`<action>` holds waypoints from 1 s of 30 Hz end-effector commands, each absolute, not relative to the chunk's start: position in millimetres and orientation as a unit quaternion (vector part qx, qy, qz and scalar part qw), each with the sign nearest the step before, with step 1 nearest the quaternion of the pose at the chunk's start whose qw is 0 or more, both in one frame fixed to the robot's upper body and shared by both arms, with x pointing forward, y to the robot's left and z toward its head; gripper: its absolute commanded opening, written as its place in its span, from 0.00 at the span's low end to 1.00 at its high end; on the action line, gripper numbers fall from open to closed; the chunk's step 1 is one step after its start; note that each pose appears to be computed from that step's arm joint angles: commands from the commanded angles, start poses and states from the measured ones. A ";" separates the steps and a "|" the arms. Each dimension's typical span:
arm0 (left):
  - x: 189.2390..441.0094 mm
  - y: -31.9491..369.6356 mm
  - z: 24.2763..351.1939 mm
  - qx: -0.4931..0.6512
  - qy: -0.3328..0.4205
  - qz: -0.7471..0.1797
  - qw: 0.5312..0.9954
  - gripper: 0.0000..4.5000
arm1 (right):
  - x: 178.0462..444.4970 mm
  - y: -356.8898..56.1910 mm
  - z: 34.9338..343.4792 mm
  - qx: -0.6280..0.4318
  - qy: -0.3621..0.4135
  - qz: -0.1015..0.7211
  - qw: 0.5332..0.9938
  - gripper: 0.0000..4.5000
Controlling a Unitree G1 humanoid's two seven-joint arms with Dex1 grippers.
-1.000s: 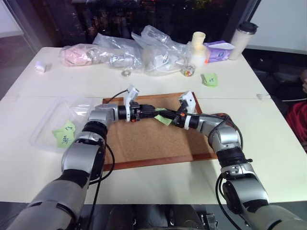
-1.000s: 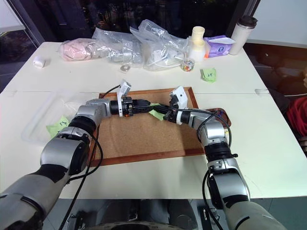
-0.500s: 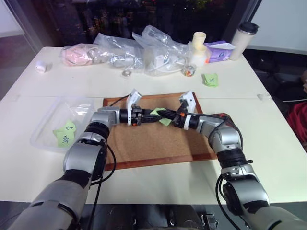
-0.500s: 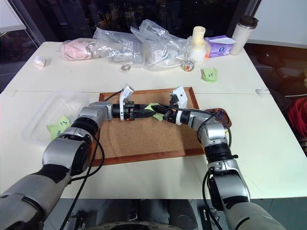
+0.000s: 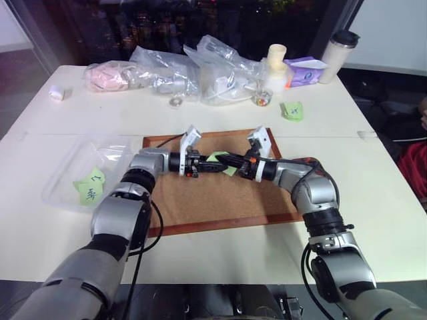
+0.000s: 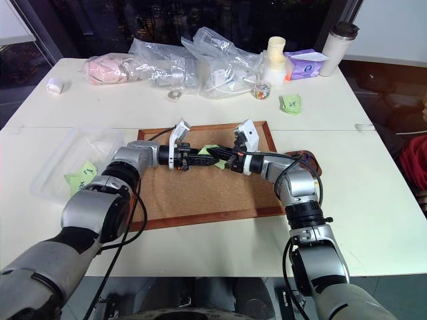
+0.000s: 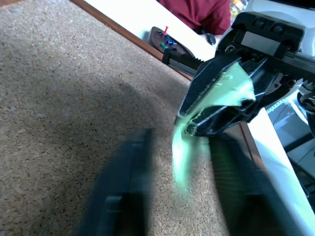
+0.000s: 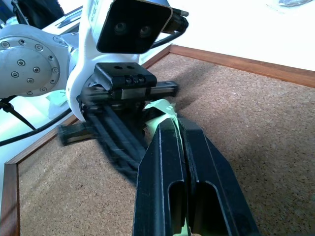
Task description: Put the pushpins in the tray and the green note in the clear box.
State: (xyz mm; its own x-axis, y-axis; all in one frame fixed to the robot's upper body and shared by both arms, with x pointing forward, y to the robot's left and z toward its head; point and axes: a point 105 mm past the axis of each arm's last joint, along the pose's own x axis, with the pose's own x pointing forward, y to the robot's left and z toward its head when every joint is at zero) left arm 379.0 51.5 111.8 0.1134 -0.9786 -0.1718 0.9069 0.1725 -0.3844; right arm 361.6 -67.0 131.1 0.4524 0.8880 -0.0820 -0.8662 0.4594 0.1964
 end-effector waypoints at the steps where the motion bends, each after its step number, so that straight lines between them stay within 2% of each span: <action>1: 384.7 47.4 133.0 -0.090 0.164 -0.644 0.741 0.01 | 355.8 -62.0 141.6 0.058 0.066 0.532 0.842 0.00; 15: 383.6 53.6 134.8 -0.092 0.155 -0.648 0.740 0.01 | 355.2 -67.3 136.8 0.055 0.073 0.528 0.844 0.00; 18: 381.6 56.1 134.3 -0.090 0.155 -0.654 0.735 0.00 | 356.3 -73.7 138.1 0.049 0.067 0.519 0.851 0.19; 20: 380.5 57.9 134.5 -0.088 0.154 -0.656 0.733 0.00 | 355.9 -78.6 142.5 0.048 0.058 0.514 0.855 0.38; 21: 380.4 58.8 135.2 -0.087 0.153 -0.657 0.733 0.00 | 356.5 -82.0 145.4 0.045 0.050 0.507 0.859 0.53; 24: 382.4 64.5 143.1 -0.084 0.137 -0.654 0.739 0.00 | 354.9 -96.7 161.9 0.041 0.015 0.476 0.878 0.81; 27: 386.3 71.5 167.6 -0.078 0.097 -0.648 0.752 0.00 | 341.3 -107.9 185.3 0.051 -0.020 0.456 0.888 0.81; 30: 401.2 85.4 204.1 -0.043 0.038 -0.578 0.814 0.00 | 320.7 -115.1 209.5 0.065 -0.043 0.448 0.891 0.81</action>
